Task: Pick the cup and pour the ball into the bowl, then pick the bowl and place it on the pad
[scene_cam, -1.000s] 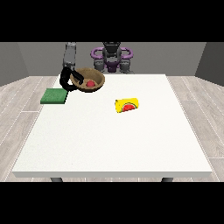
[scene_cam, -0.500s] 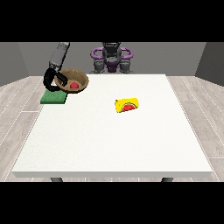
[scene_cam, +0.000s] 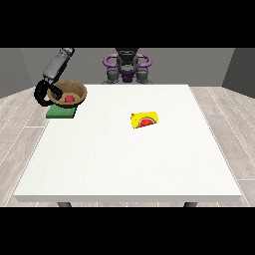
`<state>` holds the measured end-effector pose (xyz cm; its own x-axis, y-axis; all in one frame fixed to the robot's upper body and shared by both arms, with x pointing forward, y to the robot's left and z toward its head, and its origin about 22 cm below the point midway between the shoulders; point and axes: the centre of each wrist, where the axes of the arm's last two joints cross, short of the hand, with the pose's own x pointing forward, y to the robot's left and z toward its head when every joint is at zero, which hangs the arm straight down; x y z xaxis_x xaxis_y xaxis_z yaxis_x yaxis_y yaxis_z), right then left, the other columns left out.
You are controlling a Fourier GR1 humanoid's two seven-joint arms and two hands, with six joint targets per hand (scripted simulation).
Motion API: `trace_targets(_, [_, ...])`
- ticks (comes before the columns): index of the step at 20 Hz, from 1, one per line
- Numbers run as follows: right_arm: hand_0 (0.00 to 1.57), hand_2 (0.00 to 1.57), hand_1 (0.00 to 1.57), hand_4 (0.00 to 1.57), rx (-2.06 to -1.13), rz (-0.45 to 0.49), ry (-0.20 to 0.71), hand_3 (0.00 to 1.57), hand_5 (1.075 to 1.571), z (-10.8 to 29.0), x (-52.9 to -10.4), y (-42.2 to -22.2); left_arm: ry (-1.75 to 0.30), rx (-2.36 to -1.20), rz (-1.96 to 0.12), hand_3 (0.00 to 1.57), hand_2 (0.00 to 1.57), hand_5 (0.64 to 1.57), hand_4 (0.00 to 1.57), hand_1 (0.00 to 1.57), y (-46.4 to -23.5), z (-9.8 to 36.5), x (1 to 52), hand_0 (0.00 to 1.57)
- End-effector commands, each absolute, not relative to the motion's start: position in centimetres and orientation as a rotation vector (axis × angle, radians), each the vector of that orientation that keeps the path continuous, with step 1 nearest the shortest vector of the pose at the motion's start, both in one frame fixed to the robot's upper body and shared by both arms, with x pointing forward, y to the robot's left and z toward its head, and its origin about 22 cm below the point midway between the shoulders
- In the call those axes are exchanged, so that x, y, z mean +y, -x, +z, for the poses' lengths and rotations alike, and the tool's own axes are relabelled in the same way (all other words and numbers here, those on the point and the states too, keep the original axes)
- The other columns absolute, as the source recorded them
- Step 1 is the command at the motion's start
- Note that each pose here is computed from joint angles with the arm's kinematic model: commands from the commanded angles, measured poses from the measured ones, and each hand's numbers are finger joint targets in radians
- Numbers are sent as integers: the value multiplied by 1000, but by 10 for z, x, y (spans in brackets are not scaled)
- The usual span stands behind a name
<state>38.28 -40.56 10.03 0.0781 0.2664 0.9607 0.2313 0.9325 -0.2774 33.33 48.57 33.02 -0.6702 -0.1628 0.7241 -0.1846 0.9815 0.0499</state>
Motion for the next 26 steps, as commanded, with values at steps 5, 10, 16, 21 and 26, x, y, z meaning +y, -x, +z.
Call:
trace_targets(5, [1571, 1571, 1571, 1297, -1543, 25, 471, 388, 1547, 98, -435, -375, -265, -2391, 23, 0, 0, 1533, 129, 0, -310, 390, 475, 0])
trace_targets(10, [1571, 1571, 1571, 1246, -1590, 9, 478, 577, 1559, 121, -467, -366, -224, -2424, 32, 0, 0, 1528, 0, 0, -306, 393, 469, 0])
trace_targets(16, [1571, 1571, 1571, 1240, -1521, 4, 455, 880, 1568, 129, -481, -358, -215, -2329, 20, 0, 0, 1532, 0, 0, -318, 356, 477, 0])
trace_targets(21, [1571, 1571, 1571, 1240, -1484, 95, 459, 1316, 1571, 114, -445, -376, -250, -2316, 44, 0, 0, 1532, 0, 0, -326, 339, 483, 0])
trace_targets(26, [1571, 1571, 1571, 1157, -1474, -26, 395, 1282, 1570, 85, -448, -369, -212, -2351, 32, 0, 0, 1523, 0, 0, -323, 348, 474, 0])
